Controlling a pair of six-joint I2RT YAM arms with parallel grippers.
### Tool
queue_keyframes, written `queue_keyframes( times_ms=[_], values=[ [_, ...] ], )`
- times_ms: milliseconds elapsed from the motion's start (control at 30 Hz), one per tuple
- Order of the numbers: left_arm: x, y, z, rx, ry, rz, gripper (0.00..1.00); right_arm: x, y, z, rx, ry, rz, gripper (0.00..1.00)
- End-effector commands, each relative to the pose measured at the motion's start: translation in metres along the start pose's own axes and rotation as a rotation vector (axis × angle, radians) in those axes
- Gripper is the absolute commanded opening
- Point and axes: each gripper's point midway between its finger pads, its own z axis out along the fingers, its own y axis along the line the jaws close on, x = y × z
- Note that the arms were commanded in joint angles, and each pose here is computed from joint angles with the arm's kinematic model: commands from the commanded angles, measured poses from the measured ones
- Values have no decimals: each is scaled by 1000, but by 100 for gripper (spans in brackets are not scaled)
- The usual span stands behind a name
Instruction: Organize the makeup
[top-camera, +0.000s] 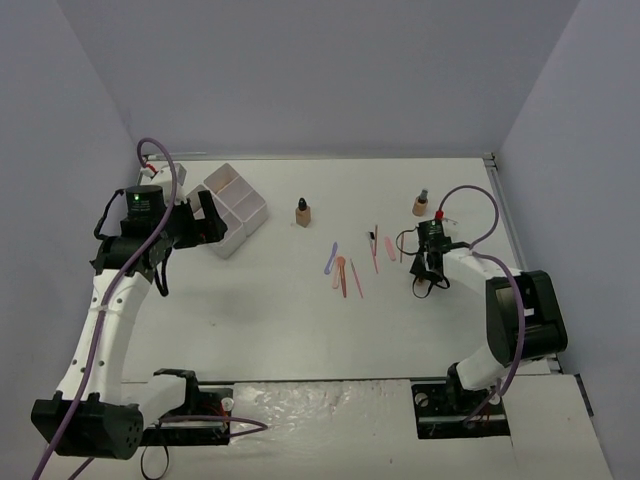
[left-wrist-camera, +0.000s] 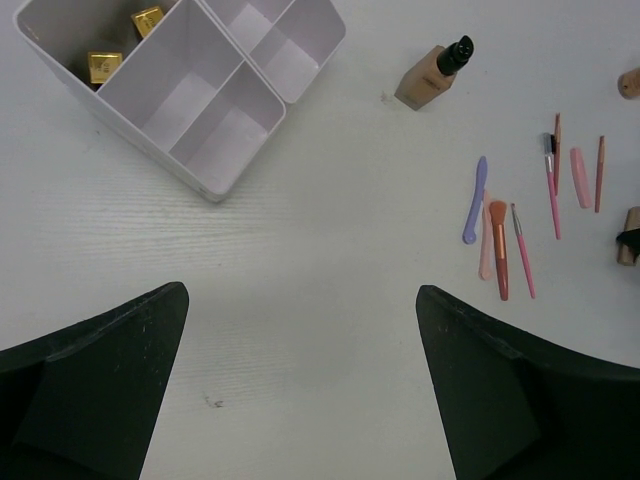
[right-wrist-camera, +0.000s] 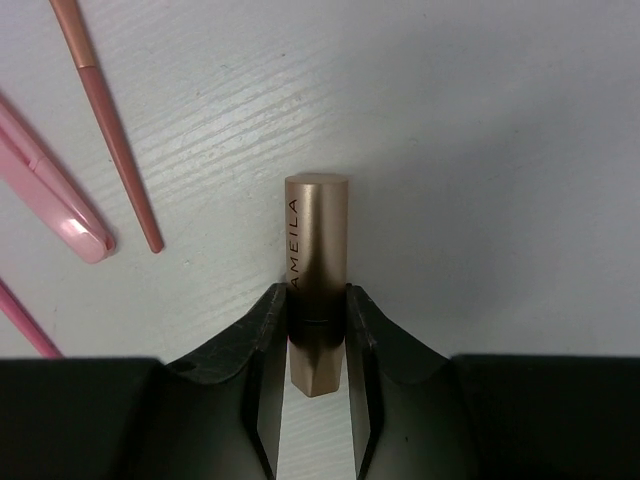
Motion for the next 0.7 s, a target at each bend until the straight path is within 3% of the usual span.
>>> queue_keyframes(
  times_ms=[0,200,433,667],
  values=[
    [-35,-36,-23,124,-110,-22,97,-13,6,-17,-55,-62,-36,4],
    [-46,-74,-34,247,-137,-88,97,-36,53,-72,-240,-218,-144,0],
    [-63,-138,-51,436,-186,-188,97,-39,164,-195,-722,-493,-311,0],
    [-72,-194,-58,556,-242,-205,97,-28,220,-284,-1031,-603,-403,0]
  ],
)
